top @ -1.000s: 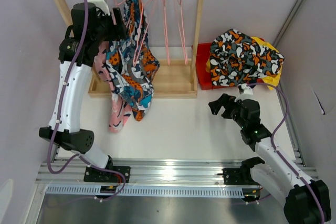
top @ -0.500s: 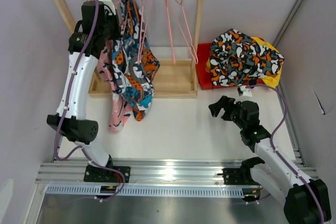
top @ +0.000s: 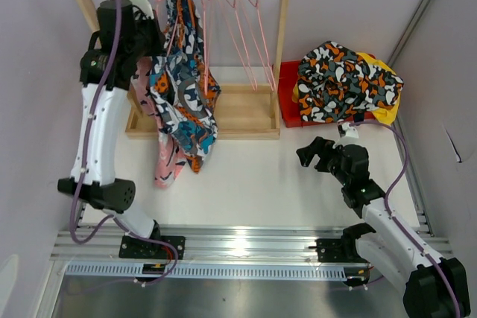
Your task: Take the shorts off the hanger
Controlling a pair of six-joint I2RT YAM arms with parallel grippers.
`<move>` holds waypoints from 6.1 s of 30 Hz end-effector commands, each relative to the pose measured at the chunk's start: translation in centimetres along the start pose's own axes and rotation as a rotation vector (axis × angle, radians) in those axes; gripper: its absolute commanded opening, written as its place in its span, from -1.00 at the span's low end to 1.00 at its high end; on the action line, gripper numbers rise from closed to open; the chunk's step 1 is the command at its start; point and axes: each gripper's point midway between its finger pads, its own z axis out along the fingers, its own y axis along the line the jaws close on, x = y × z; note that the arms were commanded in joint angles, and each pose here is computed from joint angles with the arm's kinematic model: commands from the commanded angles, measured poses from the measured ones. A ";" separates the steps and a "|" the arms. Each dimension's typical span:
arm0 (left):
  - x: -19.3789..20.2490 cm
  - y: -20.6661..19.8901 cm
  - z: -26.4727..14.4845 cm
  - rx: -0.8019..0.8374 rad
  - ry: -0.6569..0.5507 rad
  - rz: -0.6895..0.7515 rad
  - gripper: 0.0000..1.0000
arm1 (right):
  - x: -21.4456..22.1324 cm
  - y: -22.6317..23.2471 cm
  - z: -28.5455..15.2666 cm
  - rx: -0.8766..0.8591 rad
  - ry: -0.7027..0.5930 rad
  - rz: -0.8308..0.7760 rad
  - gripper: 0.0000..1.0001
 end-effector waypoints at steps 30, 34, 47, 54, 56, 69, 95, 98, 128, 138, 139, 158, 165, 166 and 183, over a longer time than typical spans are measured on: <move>15.2 -14.5 -26.2 0.946 0.064 0.067 -1.00 | -14.0 18.2 -12.8 -0.697 -0.257 -0.315 0.99; 9.1 -15.5 -31.7 1.085 -0.073 0.051 -1.00 | -14.3 18.0 -12.9 -0.667 -0.255 -0.333 0.99; 4.9 -15.5 -33.8 1.096 -0.150 0.073 -1.00 | -16.1 17.7 -12.7 -0.612 -0.314 -0.353 0.99; 6.9 -15.3 -32.5 1.064 -0.084 0.085 -1.00 | -19.3 18.5 -13.6 -0.592 -0.445 -0.368 0.99; 7.0 -15.3 -32.7 1.075 -0.079 0.083 -1.00 | -19.6 18.6 -13.8 -0.593 -0.463 -0.374 0.99; 7.2 -16.0 -33.9 1.154 -0.076 0.087 -1.00 | -17.2 21.1 -9.1 -0.793 -0.401 -0.215 0.99; 13.0 -13.7 -28.9 0.932 0.116 0.131 -1.00 | -23.8 9.2 -9.4 -0.437 -0.582 -0.138 -1.00; 13.6 -13.8 -28.9 0.938 0.130 0.135 -1.00 | -24.0 6.8 -8.1 -0.359 -0.566 -0.082 -1.00; 3.5 -17.1 -23.5 0.847 -0.230 -0.111 -1.00 | -8.9 22.2 -11.3 -0.789 -0.226 -0.213 -1.00; 4.6 -12.5 -24.6 0.669 -0.247 -0.060 -1.00 | -23.1 25.8 -15.4 -0.608 -0.519 -0.408 -1.00; 5.1 -12.1 -24.7 0.656 -0.227 -0.050 -1.00 | -26.6 26.1 -15.7 -0.560 -0.587 -0.404 -1.00; 9.6 -6.9 -25.1 0.458 -0.152 -0.022 -1.00 | -57.0 7.3 1.0 0.058 -1.027 -0.294 -1.00; 10.6 -4.7 -21.6 0.252 -0.101 -0.015 -1.00 | -38.0 -5.3 12.8 0.189 -0.662 -0.063 -0.83; 10.3 -4.4 -21.4 0.229 -0.103 -0.017 -1.00 | -35.3 -6.0 13.6 0.188 -0.593 -0.037 -0.62; 0.6 -3.7 -14.4 -0.031 -0.177 0.004 -1.00 | -16.8 -1.9 1.4 0.209 -0.312 0.035 0.99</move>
